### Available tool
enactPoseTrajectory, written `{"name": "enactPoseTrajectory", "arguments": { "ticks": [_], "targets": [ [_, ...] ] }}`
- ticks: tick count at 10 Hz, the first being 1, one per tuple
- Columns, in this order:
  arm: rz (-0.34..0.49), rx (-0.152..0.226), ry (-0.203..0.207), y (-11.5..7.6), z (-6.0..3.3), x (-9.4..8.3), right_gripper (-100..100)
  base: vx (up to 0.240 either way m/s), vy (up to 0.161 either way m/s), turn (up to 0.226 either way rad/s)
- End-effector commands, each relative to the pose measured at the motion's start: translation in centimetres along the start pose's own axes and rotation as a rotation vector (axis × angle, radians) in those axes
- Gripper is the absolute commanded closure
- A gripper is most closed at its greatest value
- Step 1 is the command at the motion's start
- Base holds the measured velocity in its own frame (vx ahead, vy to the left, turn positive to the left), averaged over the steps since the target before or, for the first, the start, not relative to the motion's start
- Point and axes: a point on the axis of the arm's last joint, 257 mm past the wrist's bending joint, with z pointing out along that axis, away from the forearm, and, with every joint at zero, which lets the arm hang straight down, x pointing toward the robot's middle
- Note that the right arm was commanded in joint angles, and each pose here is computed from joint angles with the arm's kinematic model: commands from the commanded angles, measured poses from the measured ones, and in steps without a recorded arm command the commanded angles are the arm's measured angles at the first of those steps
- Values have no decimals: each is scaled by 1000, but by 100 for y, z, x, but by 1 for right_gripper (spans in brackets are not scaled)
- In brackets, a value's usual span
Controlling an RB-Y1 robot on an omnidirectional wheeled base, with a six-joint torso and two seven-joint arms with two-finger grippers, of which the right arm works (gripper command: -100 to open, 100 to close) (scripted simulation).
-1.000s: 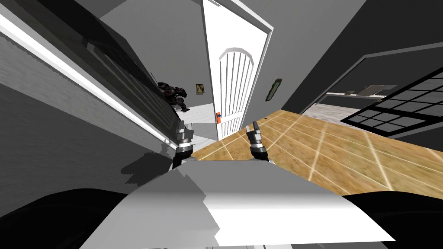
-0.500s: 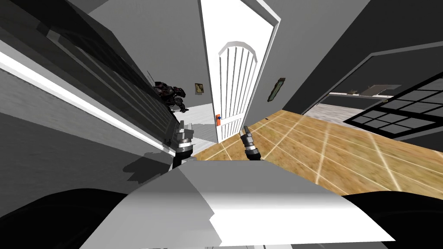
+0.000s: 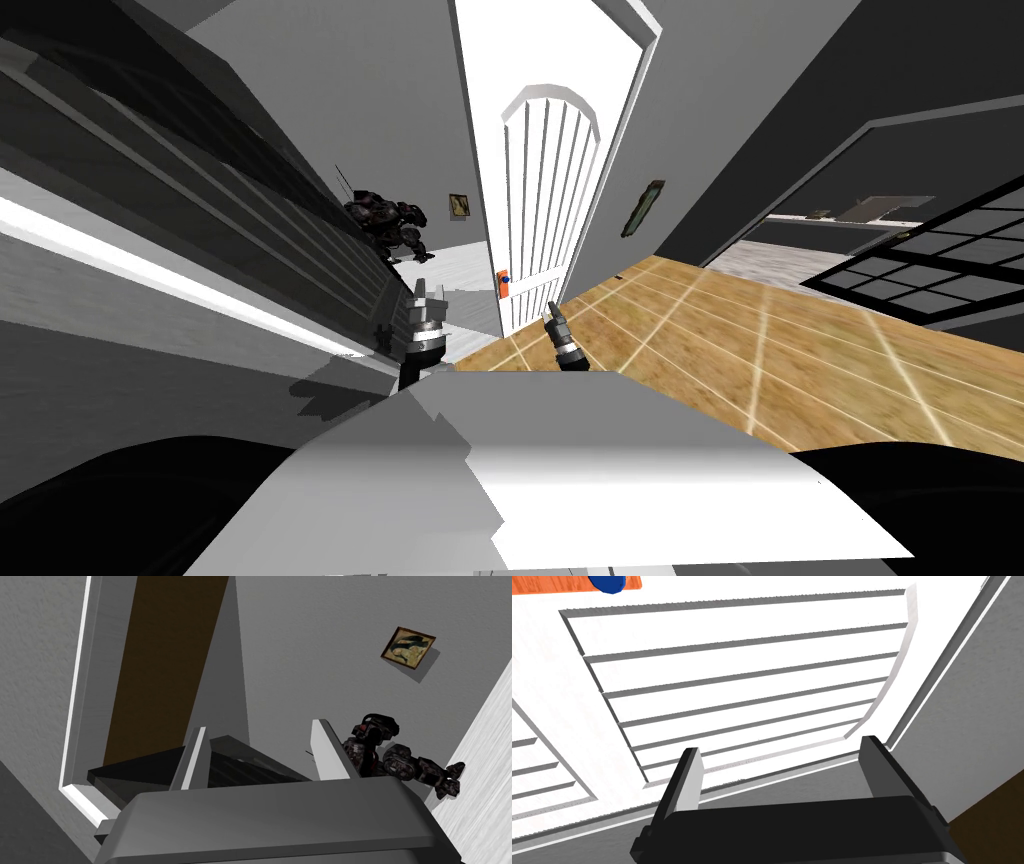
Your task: Push the door open
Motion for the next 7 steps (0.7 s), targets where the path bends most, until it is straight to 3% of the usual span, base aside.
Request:
{"name": "enactPoseTrajectory", "arguments": {
  "ticks": [1, 7],
  "targets": [
    [10, 36, 29, -138, -39, 154, -100, 168, 5, -11],
    [49, 173, 140, -686, -252, 745, -100, 195, 11, -7]
  ]
}}
